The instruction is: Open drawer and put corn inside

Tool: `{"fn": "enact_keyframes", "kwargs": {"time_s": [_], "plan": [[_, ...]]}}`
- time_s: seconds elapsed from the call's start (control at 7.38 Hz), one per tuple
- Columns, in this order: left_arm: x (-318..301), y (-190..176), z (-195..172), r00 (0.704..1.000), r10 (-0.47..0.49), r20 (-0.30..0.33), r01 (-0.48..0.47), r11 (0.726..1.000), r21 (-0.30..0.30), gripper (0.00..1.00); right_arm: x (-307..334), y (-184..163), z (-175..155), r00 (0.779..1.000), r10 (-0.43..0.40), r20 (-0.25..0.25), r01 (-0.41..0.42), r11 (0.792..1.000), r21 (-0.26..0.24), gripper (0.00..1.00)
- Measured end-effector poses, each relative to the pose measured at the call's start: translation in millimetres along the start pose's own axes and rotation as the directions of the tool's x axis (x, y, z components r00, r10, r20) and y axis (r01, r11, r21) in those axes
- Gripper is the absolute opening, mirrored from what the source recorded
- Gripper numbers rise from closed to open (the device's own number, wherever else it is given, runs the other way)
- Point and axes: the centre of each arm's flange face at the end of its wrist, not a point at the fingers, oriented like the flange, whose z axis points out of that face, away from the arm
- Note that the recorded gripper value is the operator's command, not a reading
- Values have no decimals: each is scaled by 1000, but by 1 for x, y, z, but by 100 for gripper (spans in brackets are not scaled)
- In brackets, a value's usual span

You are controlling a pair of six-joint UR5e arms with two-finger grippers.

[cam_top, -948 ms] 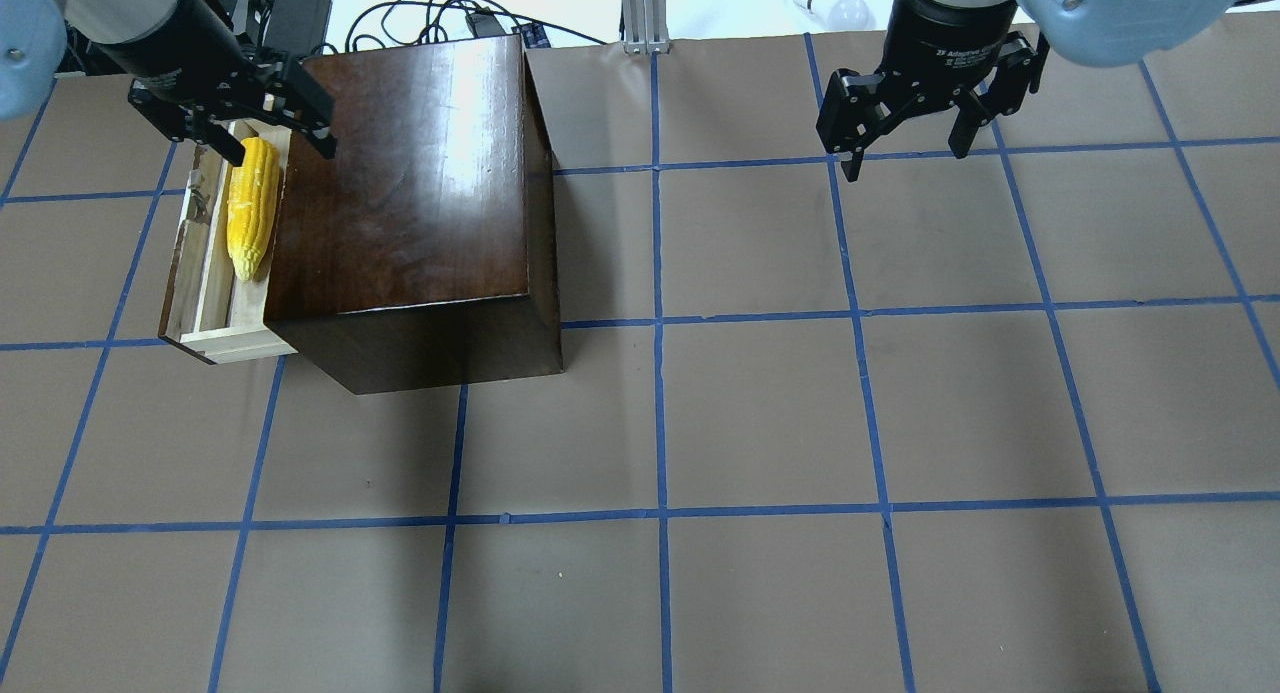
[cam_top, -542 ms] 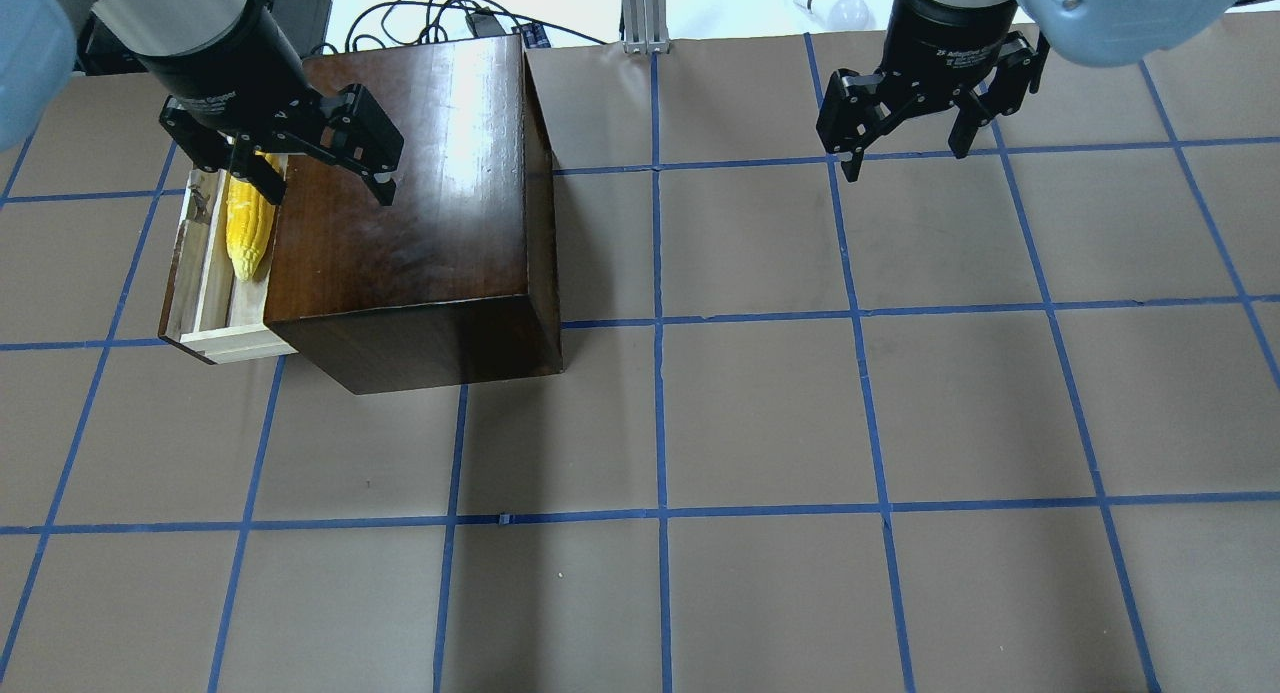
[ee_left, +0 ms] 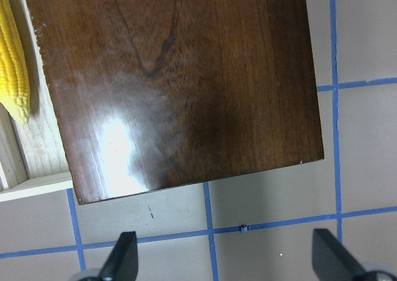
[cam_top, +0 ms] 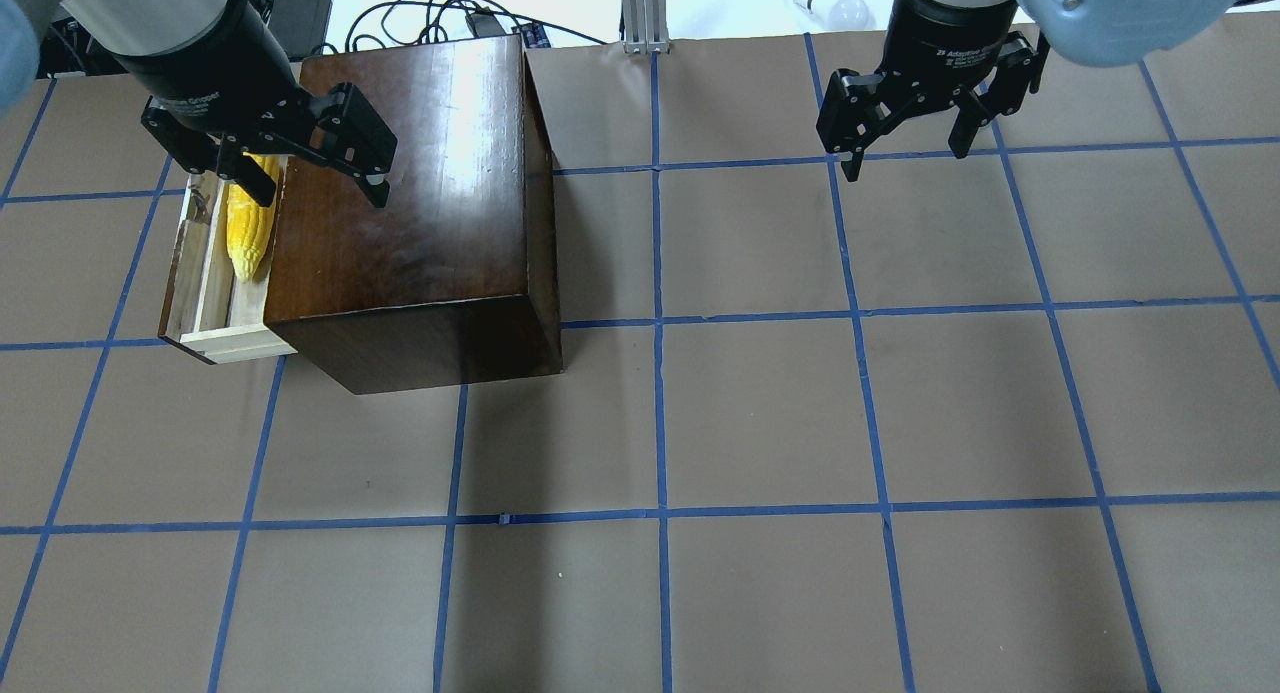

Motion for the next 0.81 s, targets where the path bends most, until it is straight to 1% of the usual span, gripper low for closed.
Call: {"fn": "enact_keyframes", "kwargs": {"time_s": [0.81], "plan": [[0,7,-3,1000,-3,2,3,1000,-11,100,0,0,0,1000,0,0,0,1000,0,100]]}}
